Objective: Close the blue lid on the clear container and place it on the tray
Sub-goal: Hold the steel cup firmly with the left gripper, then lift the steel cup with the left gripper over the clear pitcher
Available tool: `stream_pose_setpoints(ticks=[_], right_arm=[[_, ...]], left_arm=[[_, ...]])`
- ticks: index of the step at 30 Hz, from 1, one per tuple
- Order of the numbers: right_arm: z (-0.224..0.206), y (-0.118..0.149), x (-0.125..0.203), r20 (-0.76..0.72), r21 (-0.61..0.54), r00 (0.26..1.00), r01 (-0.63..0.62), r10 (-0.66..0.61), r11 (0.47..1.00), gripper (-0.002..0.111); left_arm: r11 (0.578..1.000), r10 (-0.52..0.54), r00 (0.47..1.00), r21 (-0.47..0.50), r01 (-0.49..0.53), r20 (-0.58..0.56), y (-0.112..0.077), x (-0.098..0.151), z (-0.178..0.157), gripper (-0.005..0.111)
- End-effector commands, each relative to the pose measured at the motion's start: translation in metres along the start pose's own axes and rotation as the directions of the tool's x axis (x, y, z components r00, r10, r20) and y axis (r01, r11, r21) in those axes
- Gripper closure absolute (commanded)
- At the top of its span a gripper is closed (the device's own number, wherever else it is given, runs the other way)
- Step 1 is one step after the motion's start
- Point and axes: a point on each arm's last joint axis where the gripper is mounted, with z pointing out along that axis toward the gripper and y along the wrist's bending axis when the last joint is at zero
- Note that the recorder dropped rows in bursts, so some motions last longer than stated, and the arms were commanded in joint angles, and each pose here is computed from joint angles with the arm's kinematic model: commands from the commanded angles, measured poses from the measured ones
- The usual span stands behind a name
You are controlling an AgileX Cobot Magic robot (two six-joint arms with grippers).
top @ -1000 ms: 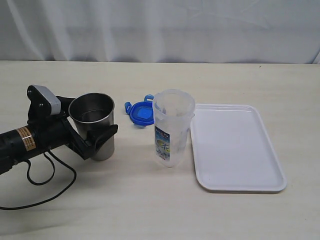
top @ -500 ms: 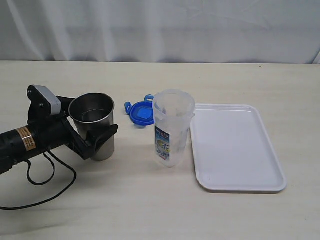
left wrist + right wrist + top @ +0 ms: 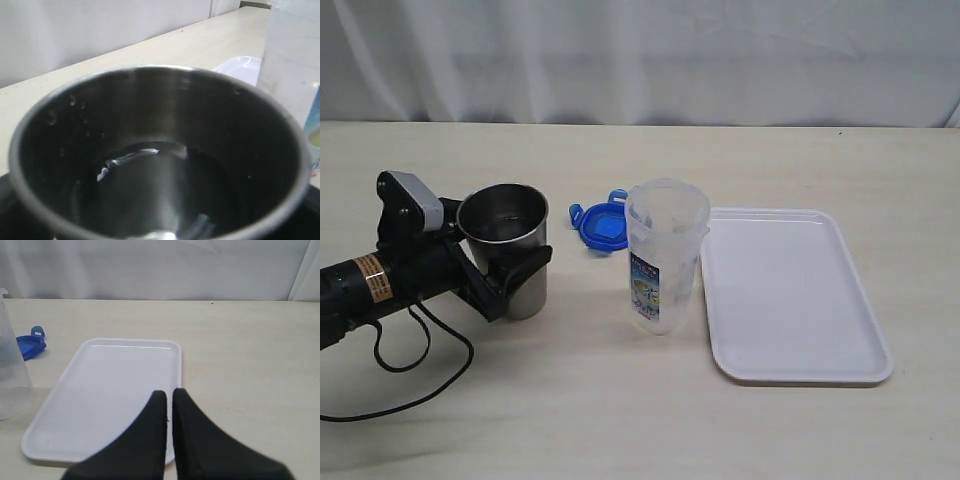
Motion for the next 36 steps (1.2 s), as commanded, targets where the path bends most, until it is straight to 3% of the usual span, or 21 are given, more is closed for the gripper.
stream_pose_setpoints(ticks=[1, 5, 16, 28, 36], right_arm=[[0.0, 0.0, 0.0, 0.005, 0.005, 1.0, 0.004, -0.004, 1.0, 0.104], [0.0, 0.0, 0.0, 0.005, 0.005, 1.0, 0.004, -0.004, 1.0, 0.104], [0.0, 0.0, 0.0, 0.005, 0.005, 1.0, 0.004, -0.004, 1.0, 0.104], [0.0, 0.0, 0.0, 0.005, 0.005, 1.0, 0.004, -0.004, 1.0, 0.104], [0.0, 0.0, 0.0, 0.005, 0.005, 1.0, 0.004, -0.004, 1.0, 0.104]], left_arm=[[1.0, 0.003, 1.0, 0.003, -0.003, 0.013, 0.0, -0.002, 0.002, 0.07], [0.998, 0.023, 1.0, 0.051, -0.023, 0.008, -0.004, -0.001, 0.002, 0.107], [0.998, 0.001, 1.0, 0.062, -0.002, 0.016, -0.006, -0.005, 0.002, 0.107], [0.999, 0.029, 0.988, 0.031, -0.034, 0.151, -0.012, -0.05, 0.013, 0.107], [0.998, 0.056, 0.974, 0.023, -0.062, 0.22, 0.004, -0.083, 0.04, 0.107]])
